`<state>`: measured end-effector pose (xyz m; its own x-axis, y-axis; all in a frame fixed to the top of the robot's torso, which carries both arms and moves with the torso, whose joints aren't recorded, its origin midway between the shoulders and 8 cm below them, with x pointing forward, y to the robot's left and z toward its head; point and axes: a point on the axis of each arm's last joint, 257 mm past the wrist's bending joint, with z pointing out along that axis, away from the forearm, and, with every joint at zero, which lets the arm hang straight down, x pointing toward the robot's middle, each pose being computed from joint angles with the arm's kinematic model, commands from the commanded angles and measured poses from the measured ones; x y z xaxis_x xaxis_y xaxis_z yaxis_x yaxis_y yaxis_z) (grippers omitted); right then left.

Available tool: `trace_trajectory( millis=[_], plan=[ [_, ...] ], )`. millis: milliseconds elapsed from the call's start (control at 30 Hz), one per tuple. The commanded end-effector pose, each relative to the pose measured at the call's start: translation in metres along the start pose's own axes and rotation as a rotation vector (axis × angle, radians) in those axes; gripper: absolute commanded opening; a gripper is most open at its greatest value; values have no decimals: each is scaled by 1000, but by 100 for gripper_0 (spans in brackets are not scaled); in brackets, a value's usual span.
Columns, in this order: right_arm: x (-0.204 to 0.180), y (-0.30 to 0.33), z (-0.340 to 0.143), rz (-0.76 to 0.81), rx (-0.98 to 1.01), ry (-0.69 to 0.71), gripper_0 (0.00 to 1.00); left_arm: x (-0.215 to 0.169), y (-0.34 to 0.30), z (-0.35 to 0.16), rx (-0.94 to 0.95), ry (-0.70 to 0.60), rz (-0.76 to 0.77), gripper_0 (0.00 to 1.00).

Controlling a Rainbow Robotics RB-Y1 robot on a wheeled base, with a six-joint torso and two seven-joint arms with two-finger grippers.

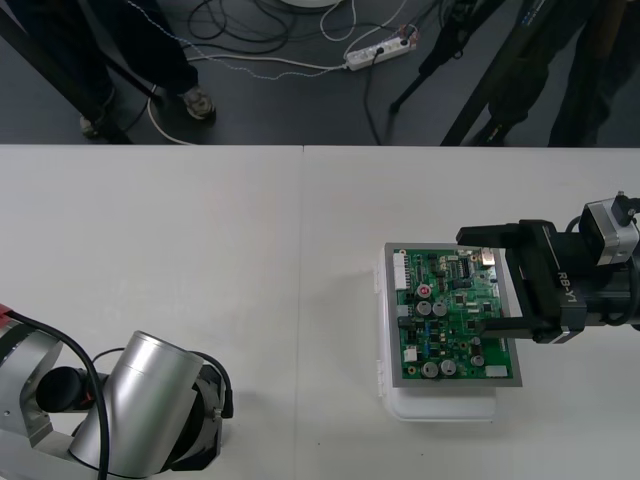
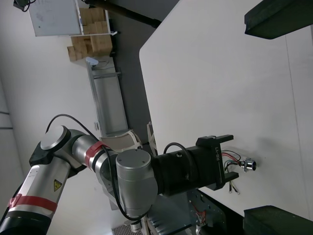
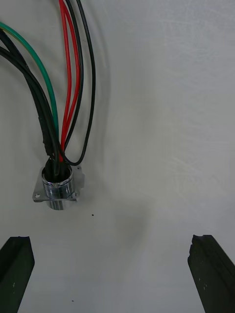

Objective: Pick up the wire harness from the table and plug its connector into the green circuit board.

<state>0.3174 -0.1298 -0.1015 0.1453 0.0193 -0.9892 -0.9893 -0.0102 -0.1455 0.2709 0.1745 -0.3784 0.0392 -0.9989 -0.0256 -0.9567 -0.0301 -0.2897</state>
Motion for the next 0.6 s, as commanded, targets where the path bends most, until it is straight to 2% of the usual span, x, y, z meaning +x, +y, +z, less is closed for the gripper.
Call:
trace_trajectory(
  millis=[33,600],
  plan=[
    [-14,-7,3,-94,6,-24,100,12,15,3,-32,25,86,93],
    [-5,-12,2,-157,25,15,100,7,19,26,-42,-21,33,93]
  ],
)
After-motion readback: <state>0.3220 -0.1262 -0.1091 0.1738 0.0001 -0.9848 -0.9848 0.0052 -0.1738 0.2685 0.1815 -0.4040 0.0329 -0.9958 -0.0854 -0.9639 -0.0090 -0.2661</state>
